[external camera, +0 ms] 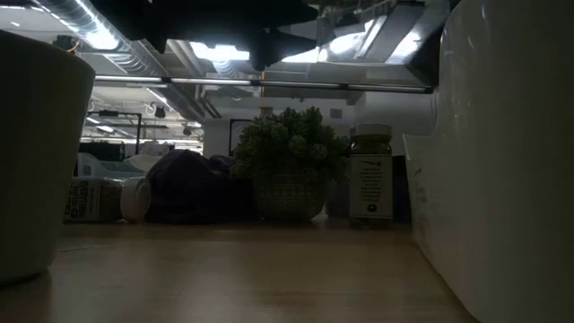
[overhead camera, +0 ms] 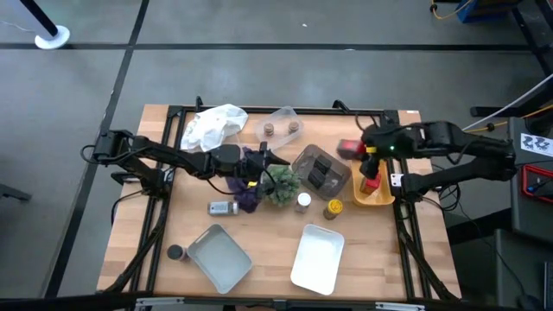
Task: Sort spices by type
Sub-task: Put the red seasoning can into the orange bin
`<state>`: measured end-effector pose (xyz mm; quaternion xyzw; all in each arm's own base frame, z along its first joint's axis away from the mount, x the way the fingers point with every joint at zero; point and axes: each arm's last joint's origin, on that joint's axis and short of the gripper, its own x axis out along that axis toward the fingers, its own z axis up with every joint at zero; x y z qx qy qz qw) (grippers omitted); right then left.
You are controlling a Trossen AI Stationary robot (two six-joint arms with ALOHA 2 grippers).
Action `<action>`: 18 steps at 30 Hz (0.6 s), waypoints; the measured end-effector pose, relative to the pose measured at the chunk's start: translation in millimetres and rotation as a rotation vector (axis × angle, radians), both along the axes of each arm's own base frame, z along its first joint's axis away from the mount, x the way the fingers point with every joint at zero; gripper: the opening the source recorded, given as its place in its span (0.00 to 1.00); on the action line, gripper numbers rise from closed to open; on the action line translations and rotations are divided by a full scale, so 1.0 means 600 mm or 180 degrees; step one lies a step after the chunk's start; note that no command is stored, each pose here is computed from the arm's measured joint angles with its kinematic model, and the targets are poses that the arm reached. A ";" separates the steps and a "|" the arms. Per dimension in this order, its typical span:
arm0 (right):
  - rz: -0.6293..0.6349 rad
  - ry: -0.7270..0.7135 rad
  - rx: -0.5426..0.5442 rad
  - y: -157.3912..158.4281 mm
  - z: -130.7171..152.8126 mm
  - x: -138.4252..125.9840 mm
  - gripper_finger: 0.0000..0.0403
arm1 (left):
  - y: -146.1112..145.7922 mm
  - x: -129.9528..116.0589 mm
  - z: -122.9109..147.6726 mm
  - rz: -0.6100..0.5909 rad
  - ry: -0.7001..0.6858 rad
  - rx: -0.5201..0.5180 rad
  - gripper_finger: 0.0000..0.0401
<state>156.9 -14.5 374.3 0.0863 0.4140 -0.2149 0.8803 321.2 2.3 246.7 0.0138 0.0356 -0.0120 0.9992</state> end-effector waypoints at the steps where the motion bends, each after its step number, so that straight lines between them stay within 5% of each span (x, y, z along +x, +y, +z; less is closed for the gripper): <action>1: -0.0065 0.0142 0.0053 0.000 -0.005 -0.006 0.56 | 0.000 0.000 0.000 0.0000 0.0000 0.0000 0.81; 8: -0.0467 0.0808 -0.0001 -0.003 -0.026 -0.022 0.57 | 0.000 0.000 0.000 -0.0001 -0.0009 0.0012 0.81; 18: -0.0404 0.1339 -0.0183 -0.006 -0.051 0.014 0.56 | 0.000 0.000 -0.001 0.0001 0.0016 0.0002 0.81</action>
